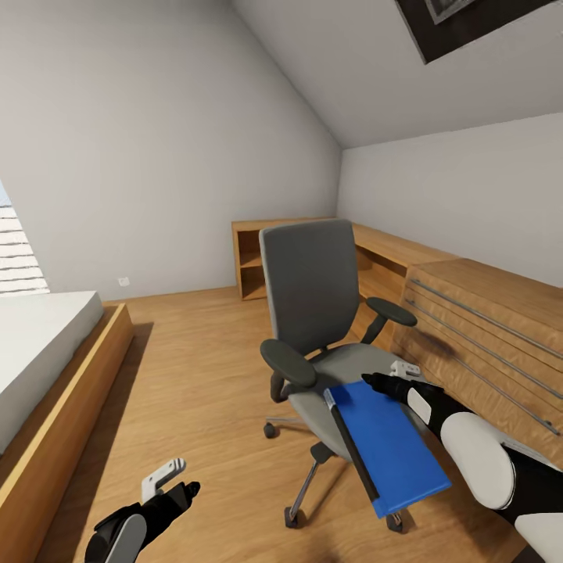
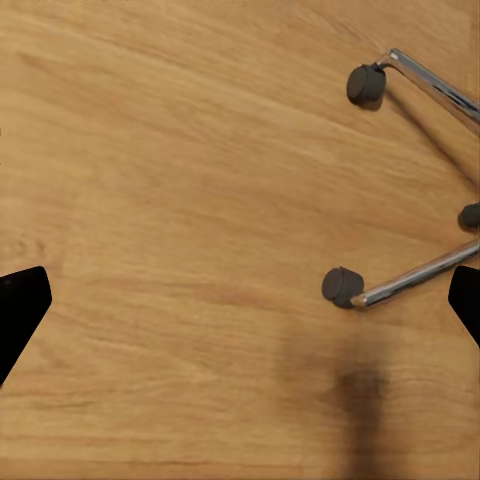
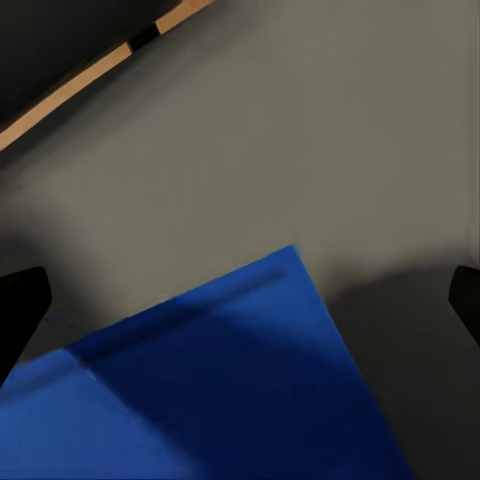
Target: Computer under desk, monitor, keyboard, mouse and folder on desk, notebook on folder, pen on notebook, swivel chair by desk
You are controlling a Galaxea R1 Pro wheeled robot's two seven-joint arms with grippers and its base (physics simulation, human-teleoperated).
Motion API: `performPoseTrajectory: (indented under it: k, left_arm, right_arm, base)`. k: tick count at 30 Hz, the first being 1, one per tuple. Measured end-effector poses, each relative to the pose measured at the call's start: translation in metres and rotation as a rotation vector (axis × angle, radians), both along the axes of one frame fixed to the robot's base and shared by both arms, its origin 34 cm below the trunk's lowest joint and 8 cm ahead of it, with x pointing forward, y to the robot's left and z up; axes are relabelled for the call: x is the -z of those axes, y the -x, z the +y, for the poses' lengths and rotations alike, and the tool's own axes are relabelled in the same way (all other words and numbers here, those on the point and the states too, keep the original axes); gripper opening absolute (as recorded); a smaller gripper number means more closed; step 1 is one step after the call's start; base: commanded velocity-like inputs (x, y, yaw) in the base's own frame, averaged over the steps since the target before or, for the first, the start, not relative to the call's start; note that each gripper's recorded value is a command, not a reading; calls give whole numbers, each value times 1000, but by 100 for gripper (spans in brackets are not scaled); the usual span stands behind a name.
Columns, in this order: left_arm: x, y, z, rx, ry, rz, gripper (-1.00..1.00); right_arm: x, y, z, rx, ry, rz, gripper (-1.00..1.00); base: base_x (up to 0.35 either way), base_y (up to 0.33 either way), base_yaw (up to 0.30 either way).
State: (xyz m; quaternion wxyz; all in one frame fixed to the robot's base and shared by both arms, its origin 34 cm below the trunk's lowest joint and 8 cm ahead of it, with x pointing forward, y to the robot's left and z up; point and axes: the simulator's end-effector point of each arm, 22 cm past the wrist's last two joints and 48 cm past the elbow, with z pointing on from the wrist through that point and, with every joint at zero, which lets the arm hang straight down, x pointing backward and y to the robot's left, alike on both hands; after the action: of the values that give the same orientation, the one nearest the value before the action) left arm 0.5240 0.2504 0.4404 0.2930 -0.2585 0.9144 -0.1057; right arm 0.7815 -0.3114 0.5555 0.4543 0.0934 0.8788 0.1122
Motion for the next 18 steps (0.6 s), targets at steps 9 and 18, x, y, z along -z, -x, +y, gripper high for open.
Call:
performPoseTrajectory:
  k: [9,18]
  left_arm:
    - [-4,-1,0,-3,0,-12,100]
    - [-10,-3,0,-3,0,-26,100]
  right_arm:
    - [-10,-1,-1,1,-1,-15,100]
    - [-19,-1,0,1,-1,-29,100]
  base:
    - [0,0,0]
    - [0,0,0]
